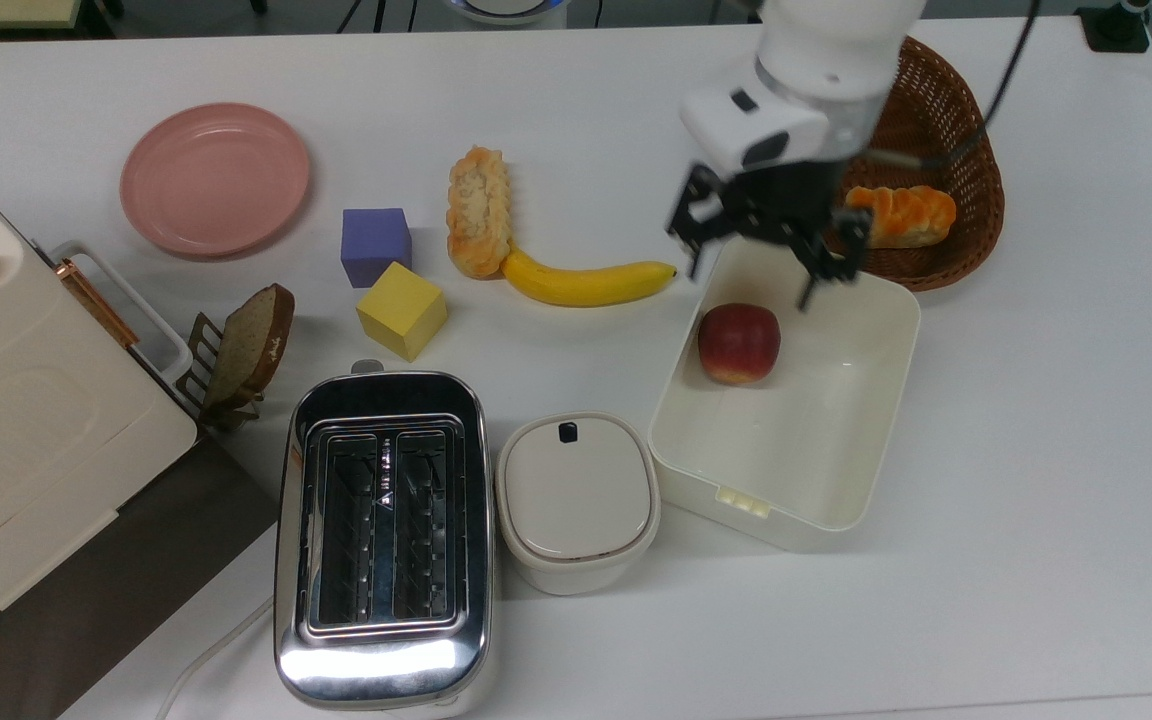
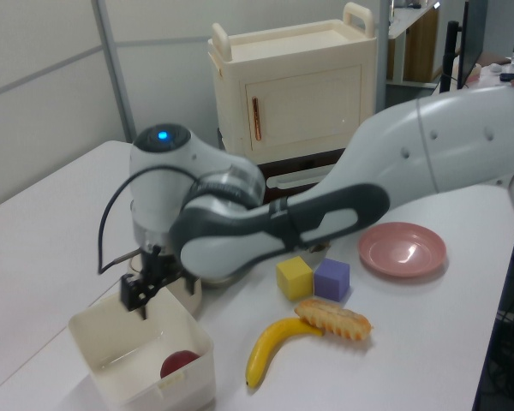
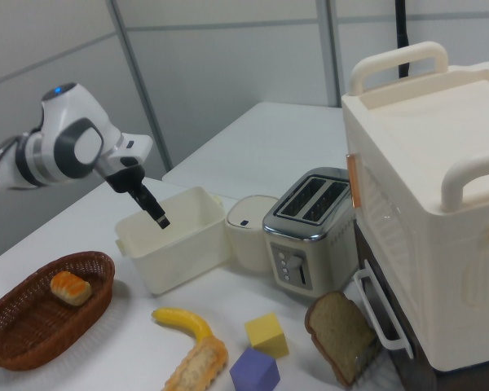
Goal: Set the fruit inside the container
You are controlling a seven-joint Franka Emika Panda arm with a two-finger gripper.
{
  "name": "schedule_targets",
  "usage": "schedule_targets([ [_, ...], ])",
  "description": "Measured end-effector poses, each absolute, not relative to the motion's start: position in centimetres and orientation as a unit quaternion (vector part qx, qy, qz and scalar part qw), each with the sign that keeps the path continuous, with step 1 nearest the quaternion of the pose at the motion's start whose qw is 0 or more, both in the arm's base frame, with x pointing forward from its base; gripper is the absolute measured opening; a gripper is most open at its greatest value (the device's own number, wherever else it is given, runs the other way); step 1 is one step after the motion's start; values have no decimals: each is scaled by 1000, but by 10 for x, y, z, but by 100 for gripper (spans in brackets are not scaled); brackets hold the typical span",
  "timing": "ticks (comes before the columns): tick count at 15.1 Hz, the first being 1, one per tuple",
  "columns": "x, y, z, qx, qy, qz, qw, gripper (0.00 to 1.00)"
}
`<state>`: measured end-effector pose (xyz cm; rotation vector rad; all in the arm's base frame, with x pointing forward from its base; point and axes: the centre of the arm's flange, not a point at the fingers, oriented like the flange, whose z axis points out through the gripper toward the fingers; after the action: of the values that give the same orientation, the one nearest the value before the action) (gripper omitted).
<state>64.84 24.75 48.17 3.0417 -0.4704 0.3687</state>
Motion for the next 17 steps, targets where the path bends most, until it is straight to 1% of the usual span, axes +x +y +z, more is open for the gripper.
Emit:
schedule_targets([
  [2,633,221,508,988,-128,73,45,100],
  [3,624,203,524,991,-115,49,48,100],
  [5,610,166,554,994,-101,18,45,100],
  [7,600,128,576,995,-96,-1,41,100],
  [8,596,105,582,995,-93,-13,41,100],
  [10,591,78,582,996,-73,-44,37,100],
  [12,588,50,580,996,-56,-68,15,100],
  [17,582,-9,596,998,-5,-59,-33,100],
])
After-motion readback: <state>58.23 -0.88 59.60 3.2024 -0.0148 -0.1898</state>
